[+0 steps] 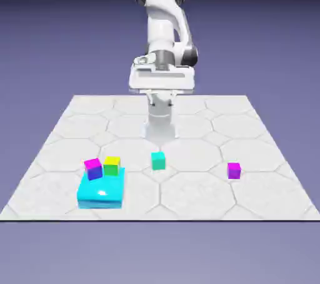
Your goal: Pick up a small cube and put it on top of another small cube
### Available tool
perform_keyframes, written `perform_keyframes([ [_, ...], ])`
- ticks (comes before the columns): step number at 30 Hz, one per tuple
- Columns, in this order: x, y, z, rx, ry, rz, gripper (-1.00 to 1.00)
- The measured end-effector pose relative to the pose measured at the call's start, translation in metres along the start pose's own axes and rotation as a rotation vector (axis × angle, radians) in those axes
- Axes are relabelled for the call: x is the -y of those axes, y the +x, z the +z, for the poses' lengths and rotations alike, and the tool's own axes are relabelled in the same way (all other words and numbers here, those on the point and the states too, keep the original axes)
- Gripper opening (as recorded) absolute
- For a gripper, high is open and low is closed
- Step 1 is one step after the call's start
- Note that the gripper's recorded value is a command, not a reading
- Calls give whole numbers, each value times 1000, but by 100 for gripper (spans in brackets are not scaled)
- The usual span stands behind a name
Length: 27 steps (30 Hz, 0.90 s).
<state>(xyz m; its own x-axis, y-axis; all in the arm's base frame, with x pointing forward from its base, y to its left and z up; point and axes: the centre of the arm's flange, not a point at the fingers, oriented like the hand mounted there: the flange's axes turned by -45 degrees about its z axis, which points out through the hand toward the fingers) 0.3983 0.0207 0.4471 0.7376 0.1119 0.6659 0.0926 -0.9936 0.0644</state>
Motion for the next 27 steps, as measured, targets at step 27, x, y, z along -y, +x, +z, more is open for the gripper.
perform_keyframes([
  [27,340,-176,167,1039,85,-1296,0],
])
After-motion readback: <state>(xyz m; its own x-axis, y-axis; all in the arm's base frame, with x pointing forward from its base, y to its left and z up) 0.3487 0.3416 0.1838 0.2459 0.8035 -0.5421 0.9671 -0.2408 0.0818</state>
